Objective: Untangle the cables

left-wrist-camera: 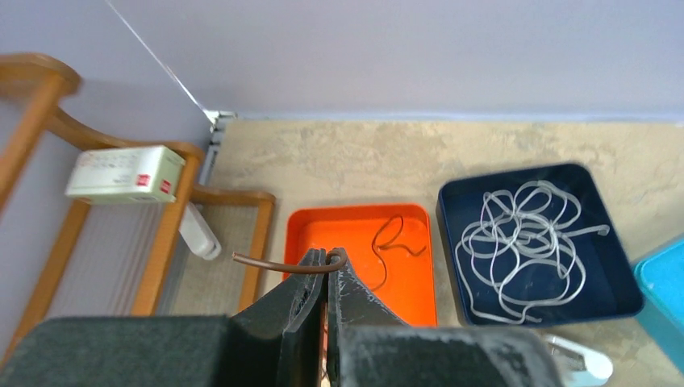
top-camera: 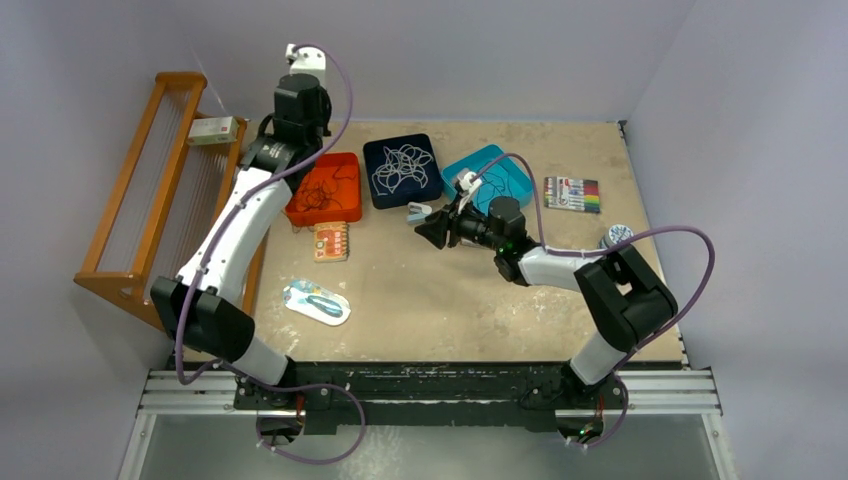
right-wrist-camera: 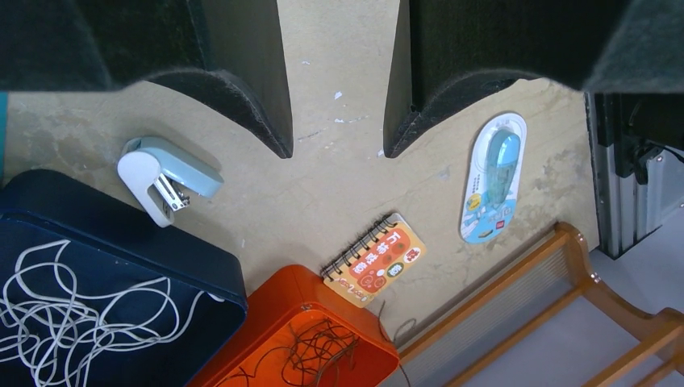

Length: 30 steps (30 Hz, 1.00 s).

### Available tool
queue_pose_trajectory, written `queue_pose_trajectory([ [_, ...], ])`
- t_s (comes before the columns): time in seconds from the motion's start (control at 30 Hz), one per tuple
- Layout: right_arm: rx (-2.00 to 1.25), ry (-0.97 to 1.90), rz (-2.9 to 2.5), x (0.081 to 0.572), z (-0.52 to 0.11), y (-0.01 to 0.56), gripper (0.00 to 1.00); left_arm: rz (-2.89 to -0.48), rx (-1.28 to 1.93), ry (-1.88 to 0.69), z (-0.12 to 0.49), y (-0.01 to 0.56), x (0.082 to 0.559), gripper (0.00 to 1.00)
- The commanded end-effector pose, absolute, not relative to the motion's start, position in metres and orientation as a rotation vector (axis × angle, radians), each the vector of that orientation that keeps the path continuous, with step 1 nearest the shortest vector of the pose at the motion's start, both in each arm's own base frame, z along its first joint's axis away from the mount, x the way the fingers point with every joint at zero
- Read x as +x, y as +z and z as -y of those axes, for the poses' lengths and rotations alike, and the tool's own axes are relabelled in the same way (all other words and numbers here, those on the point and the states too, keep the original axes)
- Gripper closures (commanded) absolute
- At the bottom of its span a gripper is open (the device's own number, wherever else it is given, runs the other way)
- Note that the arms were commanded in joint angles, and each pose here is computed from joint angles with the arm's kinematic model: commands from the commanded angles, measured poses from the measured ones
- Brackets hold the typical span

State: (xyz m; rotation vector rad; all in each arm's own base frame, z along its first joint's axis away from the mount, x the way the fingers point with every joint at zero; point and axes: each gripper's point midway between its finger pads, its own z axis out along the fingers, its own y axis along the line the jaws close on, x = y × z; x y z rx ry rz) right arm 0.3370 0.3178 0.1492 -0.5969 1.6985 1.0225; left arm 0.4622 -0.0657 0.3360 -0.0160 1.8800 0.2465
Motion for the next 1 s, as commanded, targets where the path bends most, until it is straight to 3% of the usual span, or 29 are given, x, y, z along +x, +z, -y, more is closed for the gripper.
queue_pose_trajectory([
  [0.0, -0.632, 1.015, -1.610, 0.338, -0.319, 0.175, 0.52, -1.710, -0.086, 0.279, 0.045, 0.417, 0.445, 1.00],
  [0.43, -0.632, 1.012, -1.607, 0.337, -0.318, 0.177, 0.51, -1.643, -0.033, 0.227, 0.066, 0.429, 0.485, 1.00],
  [0.7, -0.624, 0.989, -1.616, 0.338, -0.314, 0.175, 0.50, -1.701, -0.006, 0.158, 0.073, 0.384, 0.523, 1.00],
  [0.97, -0.622, 0.982, -1.628, 0.339, -0.314, 0.171, 0.50, -1.809, -0.060, 0.135, 0.061, 0.319, 0.532, 1.00],
])
